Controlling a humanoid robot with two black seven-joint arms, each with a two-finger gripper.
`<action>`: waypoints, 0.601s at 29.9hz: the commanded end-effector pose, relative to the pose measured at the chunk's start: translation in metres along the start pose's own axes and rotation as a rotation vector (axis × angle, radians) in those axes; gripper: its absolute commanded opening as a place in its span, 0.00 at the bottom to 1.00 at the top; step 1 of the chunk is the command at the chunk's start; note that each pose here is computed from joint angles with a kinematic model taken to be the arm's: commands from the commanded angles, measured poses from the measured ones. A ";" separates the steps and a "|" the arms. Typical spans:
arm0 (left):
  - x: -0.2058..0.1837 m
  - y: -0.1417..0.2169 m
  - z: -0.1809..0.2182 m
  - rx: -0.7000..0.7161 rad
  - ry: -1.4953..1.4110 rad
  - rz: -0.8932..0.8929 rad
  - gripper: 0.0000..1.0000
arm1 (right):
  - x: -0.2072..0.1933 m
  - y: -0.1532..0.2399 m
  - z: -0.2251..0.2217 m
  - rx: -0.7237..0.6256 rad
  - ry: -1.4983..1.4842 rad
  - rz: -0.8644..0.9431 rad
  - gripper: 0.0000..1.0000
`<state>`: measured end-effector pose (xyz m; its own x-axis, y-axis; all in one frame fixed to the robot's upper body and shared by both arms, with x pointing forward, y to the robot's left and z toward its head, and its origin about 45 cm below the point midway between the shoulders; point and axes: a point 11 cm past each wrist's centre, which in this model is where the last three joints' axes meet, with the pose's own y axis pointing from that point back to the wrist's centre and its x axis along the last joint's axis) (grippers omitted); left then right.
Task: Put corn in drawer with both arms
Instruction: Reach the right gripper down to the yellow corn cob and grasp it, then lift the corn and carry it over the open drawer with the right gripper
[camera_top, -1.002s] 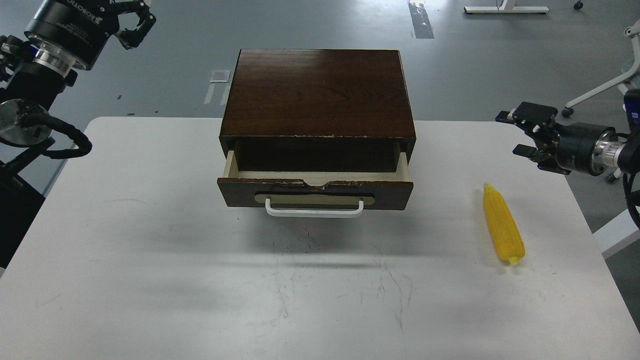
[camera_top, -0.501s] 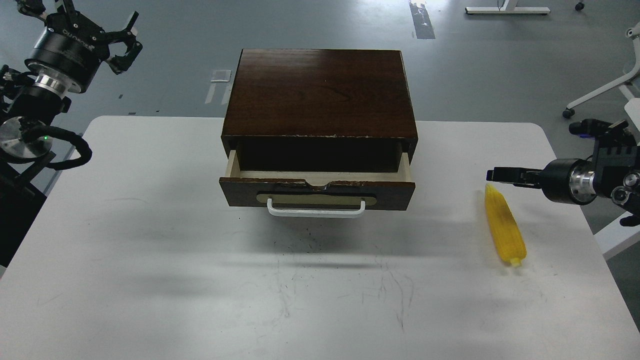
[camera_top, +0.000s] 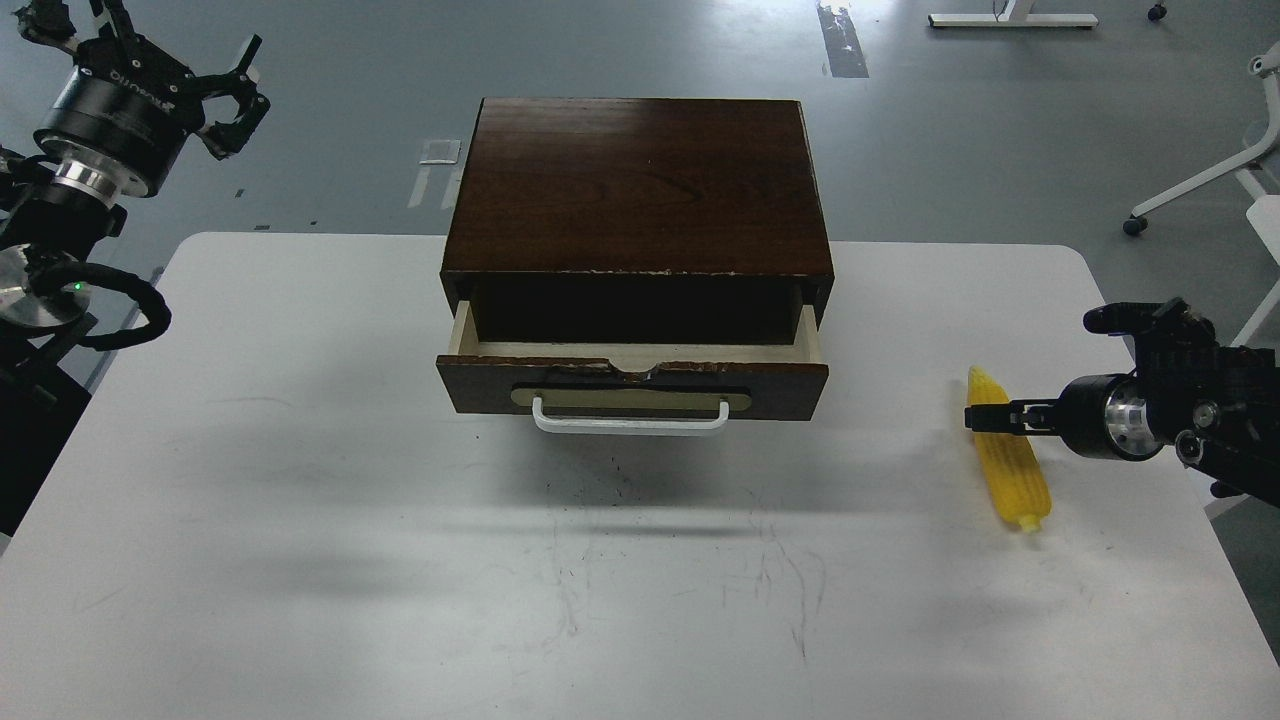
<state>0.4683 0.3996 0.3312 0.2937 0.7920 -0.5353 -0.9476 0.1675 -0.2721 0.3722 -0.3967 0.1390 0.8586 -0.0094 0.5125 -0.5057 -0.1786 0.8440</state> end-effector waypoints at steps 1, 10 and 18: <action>0.000 0.000 0.001 0.000 -0.002 0.000 0.98 | 0.005 0.001 -0.002 0.001 0.004 0.009 0.23; 0.003 0.002 0.010 0.000 -0.029 0.001 0.98 | 0.056 0.031 -0.005 0.063 -0.032 0.208 0.00; 0.005 0.006 0.020 0.000 -0.050 0.001 0.98 | 0.156 0.112 -0.126 0.402 0.092 0.471 0.00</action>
<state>0.4628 0.4142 0.3400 0.2851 0.8178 -0.5000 -0.9485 0.1656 -0.2701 0.4377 -0.3336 0.2906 0.5958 -0.0974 0.7972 -0.7483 -0.4280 0.5069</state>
